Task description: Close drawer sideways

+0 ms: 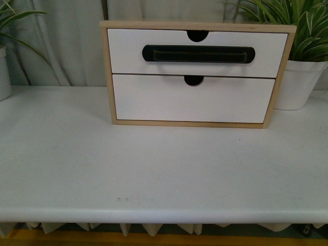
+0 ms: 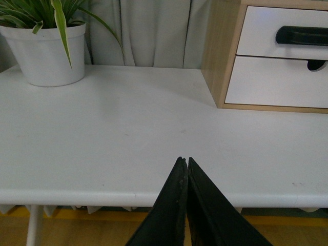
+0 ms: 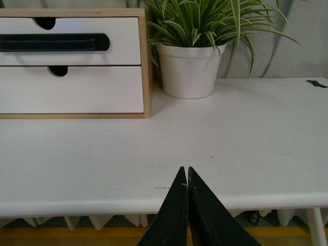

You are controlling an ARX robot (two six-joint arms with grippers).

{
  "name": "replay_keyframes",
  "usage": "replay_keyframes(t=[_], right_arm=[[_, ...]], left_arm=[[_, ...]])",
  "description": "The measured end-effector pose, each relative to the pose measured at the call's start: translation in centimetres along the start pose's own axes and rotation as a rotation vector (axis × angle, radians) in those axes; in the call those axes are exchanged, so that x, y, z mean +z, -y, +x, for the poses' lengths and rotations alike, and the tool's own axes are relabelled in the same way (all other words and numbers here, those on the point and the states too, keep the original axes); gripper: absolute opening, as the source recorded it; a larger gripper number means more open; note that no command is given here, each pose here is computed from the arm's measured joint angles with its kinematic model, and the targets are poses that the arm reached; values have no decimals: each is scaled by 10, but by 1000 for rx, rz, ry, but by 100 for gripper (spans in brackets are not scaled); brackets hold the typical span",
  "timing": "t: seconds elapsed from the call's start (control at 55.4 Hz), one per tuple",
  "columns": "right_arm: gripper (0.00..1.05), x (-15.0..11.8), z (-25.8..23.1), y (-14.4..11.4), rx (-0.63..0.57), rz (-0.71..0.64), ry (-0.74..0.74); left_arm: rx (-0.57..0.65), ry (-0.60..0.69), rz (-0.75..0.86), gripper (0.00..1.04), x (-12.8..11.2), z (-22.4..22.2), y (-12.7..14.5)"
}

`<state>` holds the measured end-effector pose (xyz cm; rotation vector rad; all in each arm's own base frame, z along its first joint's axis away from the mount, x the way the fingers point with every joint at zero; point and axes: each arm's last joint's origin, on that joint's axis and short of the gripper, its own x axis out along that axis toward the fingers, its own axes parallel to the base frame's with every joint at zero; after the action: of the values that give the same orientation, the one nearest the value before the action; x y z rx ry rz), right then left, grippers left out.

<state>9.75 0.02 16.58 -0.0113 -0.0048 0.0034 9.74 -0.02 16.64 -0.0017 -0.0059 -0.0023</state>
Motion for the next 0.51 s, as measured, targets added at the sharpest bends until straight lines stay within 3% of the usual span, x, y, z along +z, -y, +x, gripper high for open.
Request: replay_keyframes(t=[0.126,0.397,0.506], right_arm=[[24,0,0,0,0,0,0],[69,0,0,0,0,1,0],[92,0,0,0,0,0,0]], left_arm=[[0,0,0,33,0,0,0],[0,0,0,76,0,0,0],[0,0,0,99,0,0,0]])
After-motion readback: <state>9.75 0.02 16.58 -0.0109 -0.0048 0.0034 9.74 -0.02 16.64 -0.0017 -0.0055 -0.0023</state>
